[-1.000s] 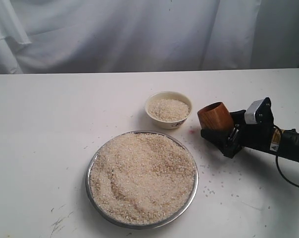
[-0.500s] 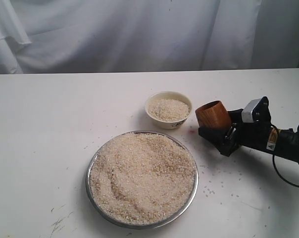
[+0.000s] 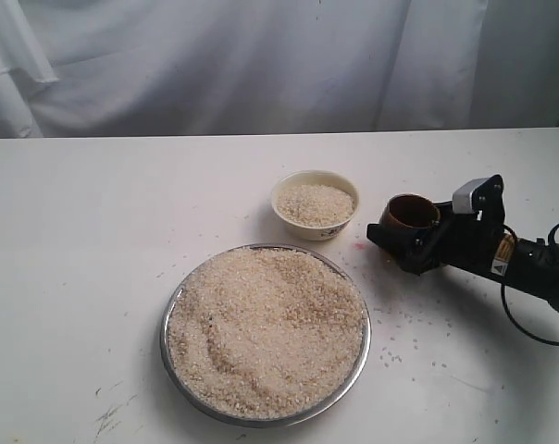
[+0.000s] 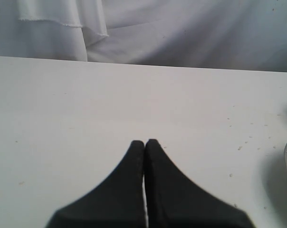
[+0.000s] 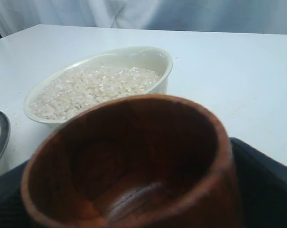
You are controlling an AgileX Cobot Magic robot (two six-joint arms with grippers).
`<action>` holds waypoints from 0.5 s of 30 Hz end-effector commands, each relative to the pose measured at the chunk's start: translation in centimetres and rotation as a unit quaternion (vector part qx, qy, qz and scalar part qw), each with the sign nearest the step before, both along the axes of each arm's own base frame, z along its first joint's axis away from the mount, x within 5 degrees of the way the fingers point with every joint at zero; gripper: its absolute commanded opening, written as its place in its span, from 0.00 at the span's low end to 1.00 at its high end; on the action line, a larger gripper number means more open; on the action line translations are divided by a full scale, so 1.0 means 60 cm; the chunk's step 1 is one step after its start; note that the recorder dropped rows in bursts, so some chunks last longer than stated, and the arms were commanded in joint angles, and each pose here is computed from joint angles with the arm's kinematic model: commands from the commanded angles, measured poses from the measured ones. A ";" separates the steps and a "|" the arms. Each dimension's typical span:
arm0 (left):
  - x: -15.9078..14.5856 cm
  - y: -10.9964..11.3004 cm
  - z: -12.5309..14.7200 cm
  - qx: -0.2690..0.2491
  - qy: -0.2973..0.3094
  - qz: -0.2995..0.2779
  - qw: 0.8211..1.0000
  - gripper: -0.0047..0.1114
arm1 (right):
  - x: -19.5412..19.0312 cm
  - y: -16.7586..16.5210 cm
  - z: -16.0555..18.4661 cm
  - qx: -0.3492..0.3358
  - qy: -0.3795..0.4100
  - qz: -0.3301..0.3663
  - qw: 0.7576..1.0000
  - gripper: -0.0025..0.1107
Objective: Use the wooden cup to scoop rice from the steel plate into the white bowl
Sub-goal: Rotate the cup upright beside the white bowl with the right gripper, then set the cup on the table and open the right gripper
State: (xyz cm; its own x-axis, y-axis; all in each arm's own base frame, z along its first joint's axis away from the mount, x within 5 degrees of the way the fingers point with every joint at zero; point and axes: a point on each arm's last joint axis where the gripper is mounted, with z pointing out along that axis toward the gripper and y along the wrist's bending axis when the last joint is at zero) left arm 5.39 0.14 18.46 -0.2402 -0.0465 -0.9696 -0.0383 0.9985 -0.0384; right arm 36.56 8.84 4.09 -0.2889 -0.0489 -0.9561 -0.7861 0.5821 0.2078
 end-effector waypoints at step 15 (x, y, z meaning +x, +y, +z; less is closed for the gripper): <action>0.000 0.000 0.000 0.001 -0.006 -0.001 1.000 0.04 | 0.002 0.007 0.046 0.010 -0.028 0.022 0.999 0.72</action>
State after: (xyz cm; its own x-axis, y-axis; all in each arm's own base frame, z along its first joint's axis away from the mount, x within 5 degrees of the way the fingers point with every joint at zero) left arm 5.39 0.14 18.46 -0.2403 -0.0446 -0.9697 -0.0379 0.9986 -0.0365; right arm 36.59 9.08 5.07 -0.2726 -0.0494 -0.9609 -0.8010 0.5649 0.1982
